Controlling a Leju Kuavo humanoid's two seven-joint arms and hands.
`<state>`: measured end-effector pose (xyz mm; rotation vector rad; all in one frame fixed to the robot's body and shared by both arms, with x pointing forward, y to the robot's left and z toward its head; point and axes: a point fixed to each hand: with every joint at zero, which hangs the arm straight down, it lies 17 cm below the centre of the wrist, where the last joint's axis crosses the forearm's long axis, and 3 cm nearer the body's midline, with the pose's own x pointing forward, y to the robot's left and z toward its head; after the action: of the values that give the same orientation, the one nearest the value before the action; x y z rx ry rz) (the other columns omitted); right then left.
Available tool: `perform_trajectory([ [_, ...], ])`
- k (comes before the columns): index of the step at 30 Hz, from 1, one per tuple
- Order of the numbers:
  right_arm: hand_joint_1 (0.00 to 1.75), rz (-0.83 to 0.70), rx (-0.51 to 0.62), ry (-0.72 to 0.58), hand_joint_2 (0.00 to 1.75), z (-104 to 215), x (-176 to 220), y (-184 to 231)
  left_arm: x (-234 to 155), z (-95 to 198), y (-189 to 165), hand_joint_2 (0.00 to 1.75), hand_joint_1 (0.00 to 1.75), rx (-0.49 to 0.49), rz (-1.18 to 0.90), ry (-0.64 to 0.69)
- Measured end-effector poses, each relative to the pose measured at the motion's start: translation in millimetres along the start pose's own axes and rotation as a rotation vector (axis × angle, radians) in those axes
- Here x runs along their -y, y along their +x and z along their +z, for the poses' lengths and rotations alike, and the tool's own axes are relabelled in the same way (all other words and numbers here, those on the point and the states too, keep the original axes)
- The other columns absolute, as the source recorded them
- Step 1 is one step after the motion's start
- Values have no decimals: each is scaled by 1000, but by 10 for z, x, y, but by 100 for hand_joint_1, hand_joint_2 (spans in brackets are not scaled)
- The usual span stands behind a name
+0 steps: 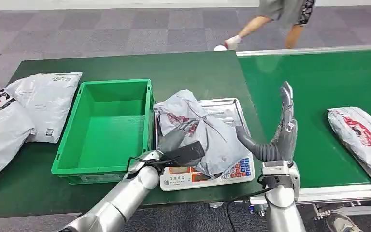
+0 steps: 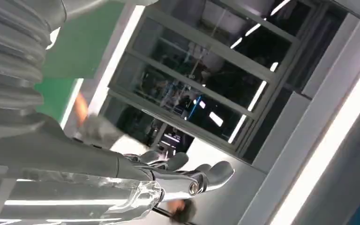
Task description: Moved the parcel from conveyor to table for the left to box.
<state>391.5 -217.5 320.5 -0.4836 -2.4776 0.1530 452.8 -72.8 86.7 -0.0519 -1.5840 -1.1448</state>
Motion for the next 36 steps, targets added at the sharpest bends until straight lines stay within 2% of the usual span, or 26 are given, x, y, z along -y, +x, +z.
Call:
perform_trajectory([
  [17, 0, 6, -29, 15, 175, 78, -77, -105, 104, 14, -94, 175, 0, -11, -35, -33],
  [18, 0, 6, -29, 15, 175, 78, -79, -105, 109, 14, -94, 175, 47, -10, -36, -37],
  [19, 0, 5, -29, 15, 175, 75, -81, -107, 108, 13, -84, 175, 159, -5, -36, -40],
  [20, 0, 4, -30, 16, 175, 69, -84, -111, 103, 10, -70, 175, 175, 2, -29, -39],
  [27, 0, -4, -33, 16, 175, 37, -92, -125, 21, 1, 78, 175, 175, 76, 38, -2],
  [36, 0, 5, -33, 24, 175, 31, -117, -130, -199, 44, 353, 175, 175, 228, 104, 105],
])
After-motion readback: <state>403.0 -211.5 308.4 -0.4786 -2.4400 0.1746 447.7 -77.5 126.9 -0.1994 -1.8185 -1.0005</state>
